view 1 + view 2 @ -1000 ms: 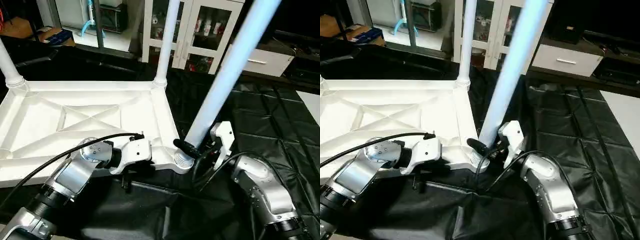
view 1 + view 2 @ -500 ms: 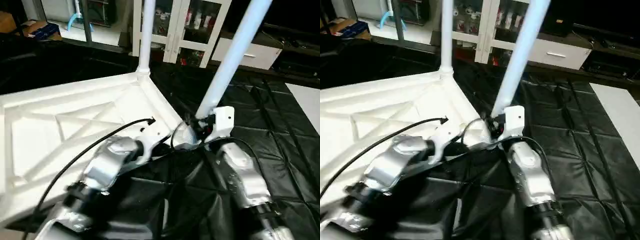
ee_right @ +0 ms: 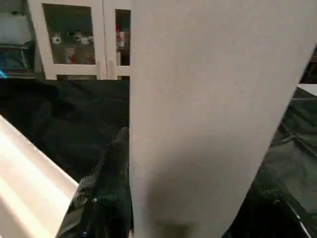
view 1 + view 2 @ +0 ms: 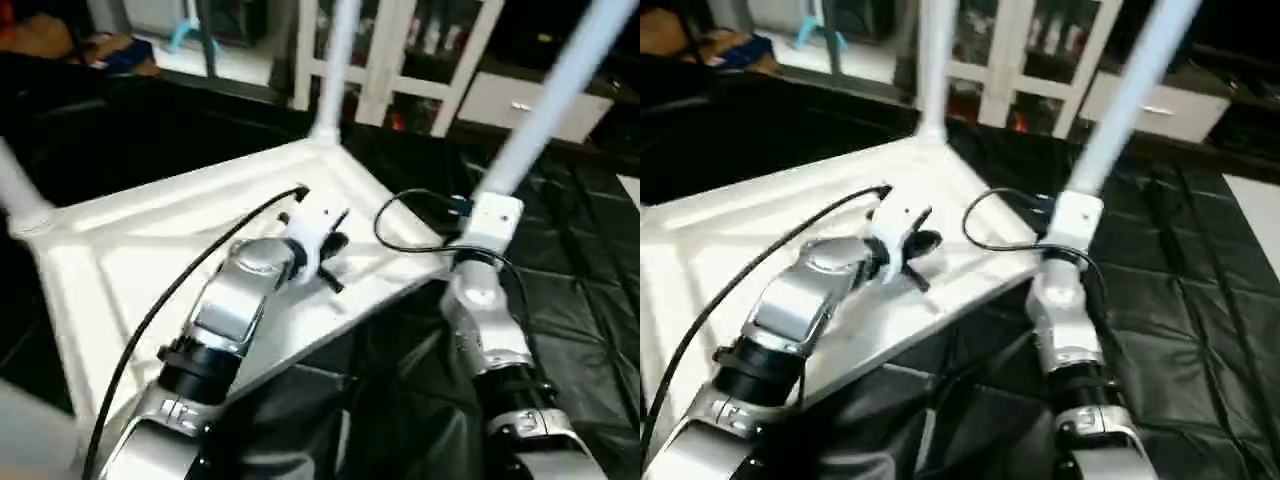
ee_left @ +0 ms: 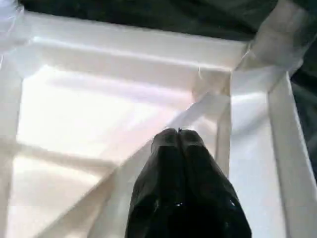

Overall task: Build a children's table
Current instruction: Insert table leg to table base

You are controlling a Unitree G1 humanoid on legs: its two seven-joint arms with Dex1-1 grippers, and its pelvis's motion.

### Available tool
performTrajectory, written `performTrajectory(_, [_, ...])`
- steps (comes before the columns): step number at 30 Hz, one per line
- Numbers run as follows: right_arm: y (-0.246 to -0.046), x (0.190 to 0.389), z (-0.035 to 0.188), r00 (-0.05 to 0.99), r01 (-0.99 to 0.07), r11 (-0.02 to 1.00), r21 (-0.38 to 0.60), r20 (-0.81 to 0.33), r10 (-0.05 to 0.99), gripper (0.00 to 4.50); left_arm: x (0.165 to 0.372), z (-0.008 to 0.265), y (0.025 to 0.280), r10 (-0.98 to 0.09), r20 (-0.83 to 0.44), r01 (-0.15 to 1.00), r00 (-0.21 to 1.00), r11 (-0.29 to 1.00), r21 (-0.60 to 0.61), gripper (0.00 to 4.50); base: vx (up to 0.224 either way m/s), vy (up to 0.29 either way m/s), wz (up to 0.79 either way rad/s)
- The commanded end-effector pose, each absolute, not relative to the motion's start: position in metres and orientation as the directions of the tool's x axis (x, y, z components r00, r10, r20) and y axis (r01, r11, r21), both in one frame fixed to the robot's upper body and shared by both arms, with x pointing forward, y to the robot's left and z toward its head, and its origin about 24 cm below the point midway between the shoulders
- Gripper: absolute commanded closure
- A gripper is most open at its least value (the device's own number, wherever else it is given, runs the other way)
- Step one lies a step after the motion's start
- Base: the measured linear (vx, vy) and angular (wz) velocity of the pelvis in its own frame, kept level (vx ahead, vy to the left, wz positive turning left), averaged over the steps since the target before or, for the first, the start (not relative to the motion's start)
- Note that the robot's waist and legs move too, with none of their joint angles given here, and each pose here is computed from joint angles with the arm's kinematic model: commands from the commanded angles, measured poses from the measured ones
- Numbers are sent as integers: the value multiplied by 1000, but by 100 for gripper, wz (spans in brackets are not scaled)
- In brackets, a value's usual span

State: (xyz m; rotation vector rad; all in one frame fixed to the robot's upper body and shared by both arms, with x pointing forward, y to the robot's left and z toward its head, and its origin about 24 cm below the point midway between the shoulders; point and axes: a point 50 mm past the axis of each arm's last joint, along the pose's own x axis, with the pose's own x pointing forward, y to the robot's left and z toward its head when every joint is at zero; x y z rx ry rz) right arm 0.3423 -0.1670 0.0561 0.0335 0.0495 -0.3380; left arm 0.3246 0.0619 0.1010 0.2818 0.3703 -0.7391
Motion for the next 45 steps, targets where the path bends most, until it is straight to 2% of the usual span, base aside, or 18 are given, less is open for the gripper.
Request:
performTrajectory(1, [-180, 320, 2, 885, 364, 923, -123, -263, -384, 264, 323, 101, 58, -602, -428, 702, 675, 702, 119, 450, 0, 0, 0])
performTrajectory(7, [-172, 325, 6, 909, 333, 938, -97, -232, -346, 264, 323, 102, 57, -618, -423, 716, 663, 689, 116, 450, 0, 0, 0])
performTrajectory(10, [-169, 326, 7, 914, 326, 941, -89, -225, -338, 264, 317, 106, 48, -692, -389, 775, 608, 624, 101, 450, 0, 0, 0])
performTrajectory(13, [-166, 327, 6, 917, 317, 946, -68, -232, -324, 264, 304, 101, 35, -774, -392, 838, 497, 545, -14, 410, 0, 0, 0])
performTrajectory(15, [-166, 327, 6, 916, 319, 945, -66, -233, -326, 264, 299, 96, 30, -785, -418, 859, 457, 512, -22, 406, 0, 0, 0])
performTrajectory(17, [-166, 326, 5, 915, 323, 944, -63, -235, -329, 264, 295, 91, 27, -794, -442, 870, 417, 489, -58, 373, 0, 0, 0])
performTrajectory(19, [-166, 327, 5, 916, 322, 945, -64, -233, -327, 264, 291, 87, 26, -796, -467, 879, 386, 470, -75, 367, 0, 0, 0])
performTrajectory(25, [-166, 326, 5, 918, 318, 946, -57, -232, -323, 264, 302, 77, 37, -711, -518, 845, 475, 533, 43, 327, 0, 0, 0])
performTrajectory(27, [-165, 326, 4, 919, 315, 948, -52, -233, -318, 264, 306, 76, 39, -688, -521, 836, 505, 541, 95, 297, 0, 0, 0])
performTrajectory(34, [-165, 326, 3, 918, 315, 948, -50, -239, -318, 264, 301, 69, 33, -726, -520, 850, 450, 527, -1, 248, 0, 0, 0])
performTrajectory(36, [-165, 325, 3, 917, 317, 947, -49, -240, -319, 264, 299, 70, 28, -752, -499, 844, 430, 531, -73, 239, 0, 0, 0])
performTrajectory(45, [-165, 325, 2, 916, 318, 947, -45, -242, -319, 264, 307, 76, 26, -766, -439, 808, 469, 573, -137, 170, 0, 0, 0])
